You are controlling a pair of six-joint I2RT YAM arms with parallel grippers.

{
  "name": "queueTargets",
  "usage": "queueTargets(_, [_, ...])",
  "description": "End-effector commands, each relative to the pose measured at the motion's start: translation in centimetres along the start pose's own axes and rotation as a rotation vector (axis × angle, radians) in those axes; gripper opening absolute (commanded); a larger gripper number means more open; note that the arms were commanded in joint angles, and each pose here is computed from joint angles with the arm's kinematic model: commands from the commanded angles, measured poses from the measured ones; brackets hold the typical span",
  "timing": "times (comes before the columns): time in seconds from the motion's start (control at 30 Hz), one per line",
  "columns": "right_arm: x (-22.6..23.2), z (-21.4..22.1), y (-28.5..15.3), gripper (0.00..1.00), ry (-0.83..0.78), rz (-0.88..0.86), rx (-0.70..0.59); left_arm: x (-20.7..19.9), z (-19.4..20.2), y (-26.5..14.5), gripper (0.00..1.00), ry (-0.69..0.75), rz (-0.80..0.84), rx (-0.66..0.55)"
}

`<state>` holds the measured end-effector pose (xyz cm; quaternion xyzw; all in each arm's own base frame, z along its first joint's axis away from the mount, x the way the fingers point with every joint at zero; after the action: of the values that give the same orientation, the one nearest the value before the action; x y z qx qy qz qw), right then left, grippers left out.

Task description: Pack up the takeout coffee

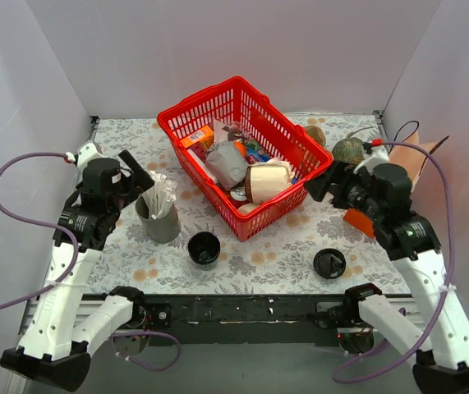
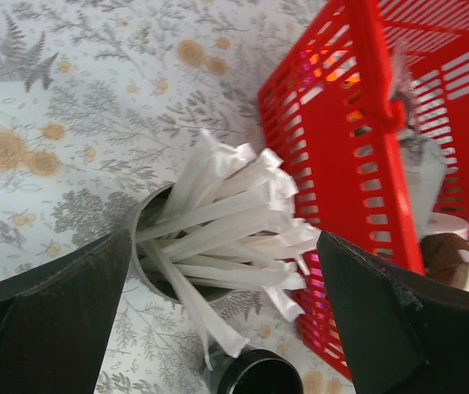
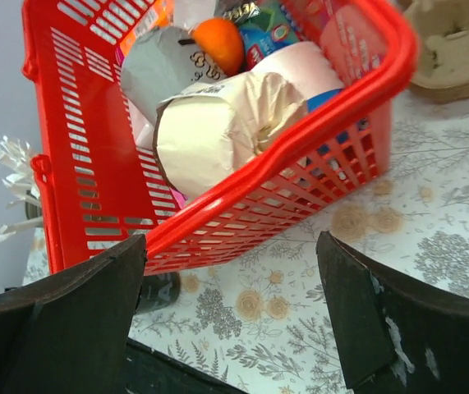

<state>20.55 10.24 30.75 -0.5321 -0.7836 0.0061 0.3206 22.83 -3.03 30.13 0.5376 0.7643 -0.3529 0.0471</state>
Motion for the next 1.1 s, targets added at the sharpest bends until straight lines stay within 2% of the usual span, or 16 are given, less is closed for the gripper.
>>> queueTargets(0.0, [1.6,-0.6,3.9,0.91,-0.039,0.101,-0.051,-4.8,-3.0,-1.5,0.98,-0.003,0.207,-0.014])
queueTargets(0.1, [1.4,0.6,5.9,0.91,-0.004,0.181,-0.026,-7.1,-4.4,-1.3,0.98,-0.013,0.234,0.008])
queueTargets(0.3, [0.0,1.2,7.2,0.89,0.030,0.258,-0.072,-9.2,-6.1,6.2,0.98,0.003,0.046,-0.044])
queueTargets(0.33, [0.0,1.1,7.4,0.87,0.026,0.258,-0.077,-9.9,-5.3,8.6,0.98,0.027,0.028,-0.011])
queueTargets(0.4, [0.0,1.1,7.5,0.87,0.012,0.257,-0.077,-12.5,-5.7,9.8,0.98,0.112,0.135,0.019])
queueTargets(0.47, [-0.2,0.9,7.7,0.87,-0.003,0.268,-0.090,-13.7,-5.2,12.6,0.98,0.153,0.127,0.056])
queueTargets(0.63, [0.2,1.1,8.4,0.84,-0.042,0.234,-0.066,-12.1,-3.4,18.8,0.97,0.205,-0.061,0.125])
queueTargets(0.77, [1.6,1.9,9.7,0.78,-0.067,0.130,-0.016,-11.6,-1.8,22.1,0.75,0.226,-0.150,0.170])
queueTargets(0.8, [1.9,1.8,9.9,0.77,-0.075,0.114,-0.011,-11.7,-1.3,23.1,0.55,0.229,-0.160,0.181])
queueTargets(0.87, [2.3,2.4,10.6,0.74,-0.093,0.091,0.027,-11.2,-1.1,23.5,0.35,0.213,-0.197,0.183])
queueTargets(0.9, [2.9,2.2,10.9,0.72,-0.100,0.068,0.025,-10.9,-1.0,23.6,0.21,0.211,-0.217,0.179])
queueTargets(0.97, [3.8,2.7,11.6,0.69,-0.133,0.024,0.060,-9.6,-1.3,23.4,0.10,0.202,-0.292,0.140])
queueTargets(1.07, [5.8,2.5,12.5,0.67,-0.179,-0.031,0.069,-7.4,-2.2,22.6,0.02,0.142,-0.354,0.121])
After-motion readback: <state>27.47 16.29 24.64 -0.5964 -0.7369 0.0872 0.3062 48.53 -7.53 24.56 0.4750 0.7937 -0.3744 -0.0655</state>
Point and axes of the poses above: each gripper's point midway between its finger pads, its own y axis out along the fingers, its own x axis along the line the jaws close on, z = x × y, the point moved 4 cm from there along -y, back along the fingers, and after that the axes turned 4 degrees about -y, right-handed, at the moved point
